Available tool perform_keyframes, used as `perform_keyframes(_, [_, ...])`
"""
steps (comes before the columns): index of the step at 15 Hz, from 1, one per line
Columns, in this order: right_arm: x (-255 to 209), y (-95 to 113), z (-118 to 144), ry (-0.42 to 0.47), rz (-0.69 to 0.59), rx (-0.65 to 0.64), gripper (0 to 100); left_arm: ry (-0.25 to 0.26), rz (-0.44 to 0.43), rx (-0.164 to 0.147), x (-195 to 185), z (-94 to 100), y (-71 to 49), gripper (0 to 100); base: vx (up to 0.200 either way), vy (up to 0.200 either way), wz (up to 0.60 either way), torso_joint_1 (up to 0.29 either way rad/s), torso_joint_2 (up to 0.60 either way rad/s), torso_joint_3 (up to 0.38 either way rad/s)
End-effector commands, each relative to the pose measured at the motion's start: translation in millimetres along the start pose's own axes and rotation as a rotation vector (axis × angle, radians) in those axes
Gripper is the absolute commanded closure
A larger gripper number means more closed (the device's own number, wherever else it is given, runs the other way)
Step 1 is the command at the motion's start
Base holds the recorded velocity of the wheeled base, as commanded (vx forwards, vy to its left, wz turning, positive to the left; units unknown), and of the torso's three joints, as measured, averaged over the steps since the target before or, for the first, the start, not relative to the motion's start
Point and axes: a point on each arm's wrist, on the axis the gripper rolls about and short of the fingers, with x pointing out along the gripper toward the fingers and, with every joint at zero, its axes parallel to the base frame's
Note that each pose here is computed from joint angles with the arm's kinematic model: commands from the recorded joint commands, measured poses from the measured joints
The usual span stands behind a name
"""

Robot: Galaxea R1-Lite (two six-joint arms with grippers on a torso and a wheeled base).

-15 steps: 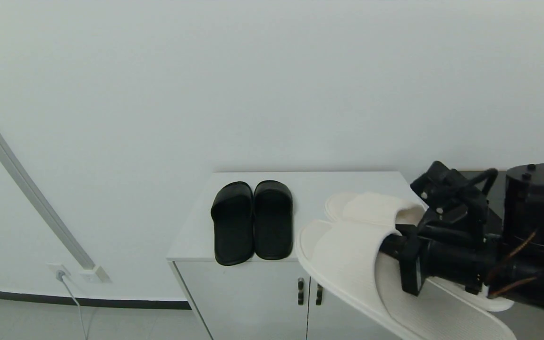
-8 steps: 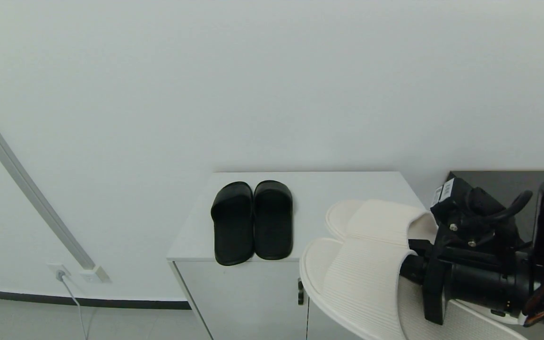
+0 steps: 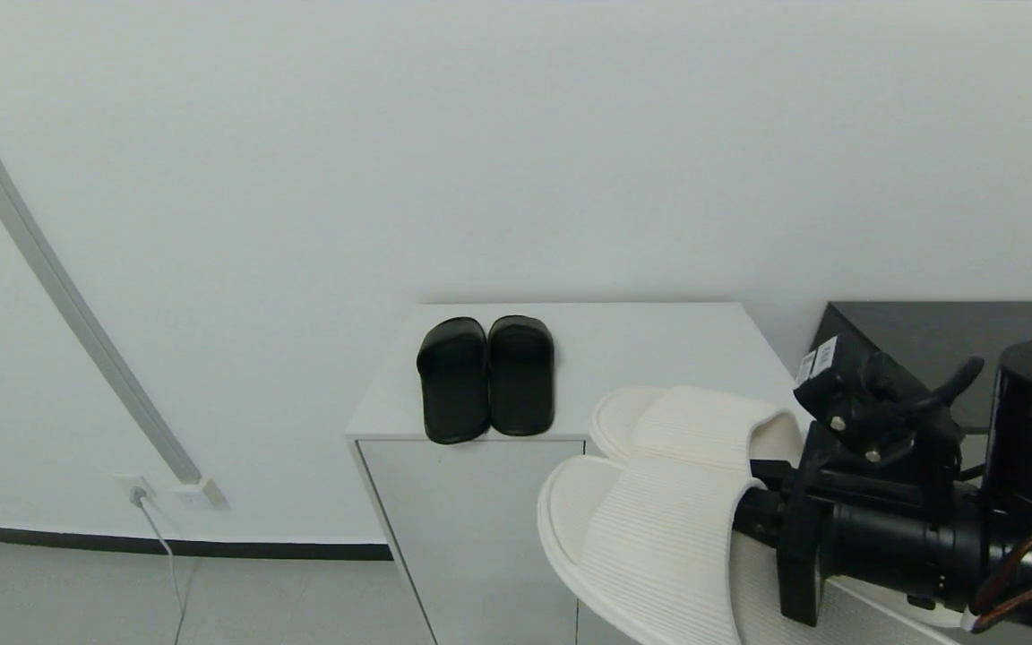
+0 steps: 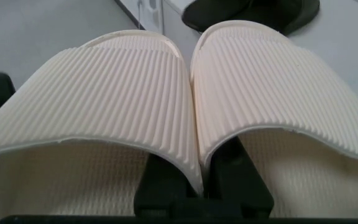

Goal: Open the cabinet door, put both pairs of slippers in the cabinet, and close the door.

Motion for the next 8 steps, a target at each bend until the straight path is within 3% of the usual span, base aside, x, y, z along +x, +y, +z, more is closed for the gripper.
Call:
perform_keyframes(1, [23.2, 3.0, -7.7, 0.014, 0.016, 0.030, 100, 0.001, 0.002, 0.001, 0.1, 0.1, 0.0, 100, -0.200, 0.000, 0.00, 0.002, 0.00, 0.002])
perform_keyframes(8, [26.4, 3.4, -12.0, 0.015, 0.007, 0.028, 100, 0.003, 0.000, 0.001, 0.2, -0.4, 0.0, 100, 0.000, 0.000, 0.00, 0.000, 0.00, 0.000])
